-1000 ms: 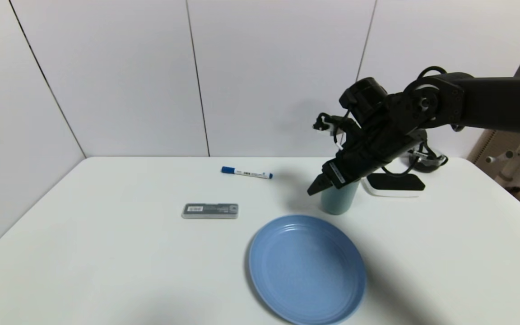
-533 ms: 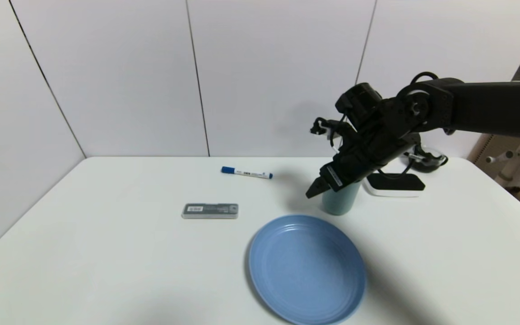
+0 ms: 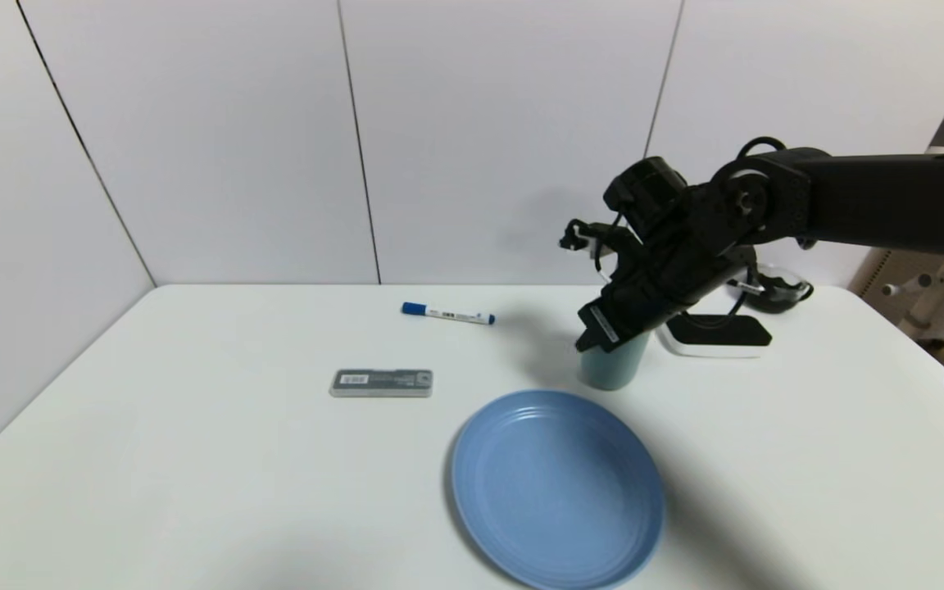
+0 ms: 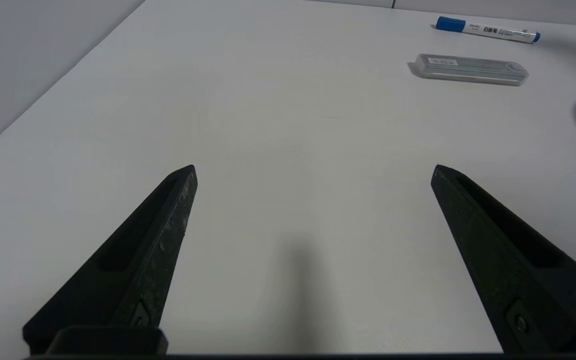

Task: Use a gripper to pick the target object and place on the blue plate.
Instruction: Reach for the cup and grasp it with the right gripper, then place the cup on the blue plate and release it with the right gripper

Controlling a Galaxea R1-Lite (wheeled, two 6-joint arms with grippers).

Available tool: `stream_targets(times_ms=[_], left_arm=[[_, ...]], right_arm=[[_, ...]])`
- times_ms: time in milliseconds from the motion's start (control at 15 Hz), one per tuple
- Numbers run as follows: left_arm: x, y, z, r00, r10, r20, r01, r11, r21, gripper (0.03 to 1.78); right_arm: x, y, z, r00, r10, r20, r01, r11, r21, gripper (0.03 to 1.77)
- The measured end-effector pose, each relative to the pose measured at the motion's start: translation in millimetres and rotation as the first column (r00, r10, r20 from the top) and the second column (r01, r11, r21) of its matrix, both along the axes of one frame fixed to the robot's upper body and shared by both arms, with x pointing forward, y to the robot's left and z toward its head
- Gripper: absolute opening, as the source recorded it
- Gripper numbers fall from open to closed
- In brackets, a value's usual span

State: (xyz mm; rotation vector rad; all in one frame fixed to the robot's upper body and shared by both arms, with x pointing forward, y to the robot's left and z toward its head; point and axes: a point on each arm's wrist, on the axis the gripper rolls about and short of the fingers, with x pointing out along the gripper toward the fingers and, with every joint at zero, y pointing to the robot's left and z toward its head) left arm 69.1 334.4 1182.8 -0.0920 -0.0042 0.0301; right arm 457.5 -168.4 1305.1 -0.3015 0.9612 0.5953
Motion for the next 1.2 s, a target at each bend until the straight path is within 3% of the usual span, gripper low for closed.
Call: stream_targets(times_ms=[533,867,1200], left_arm=[[0,0,0,1.0,0.0,0.0,0.0,1.0,0.0,1.69],[0,0,0,1.0,0.0,0.0,0.0,1.0,0.0,1.69],[0,0,0,1.0,0.0,0.0,0.0,1.0,0.0,1.69]], right_arm=[[0,-3,3,1.0,0.001,0.011,-0.001,1.0,0.001,0.11],[-9,-9,30,0.996,0.016,0.088,-0.017,1.0,0.018,0.11],[-43,-16,61,0.989,0.039,0.141,-0.046,0.998,0.047,0.11]])
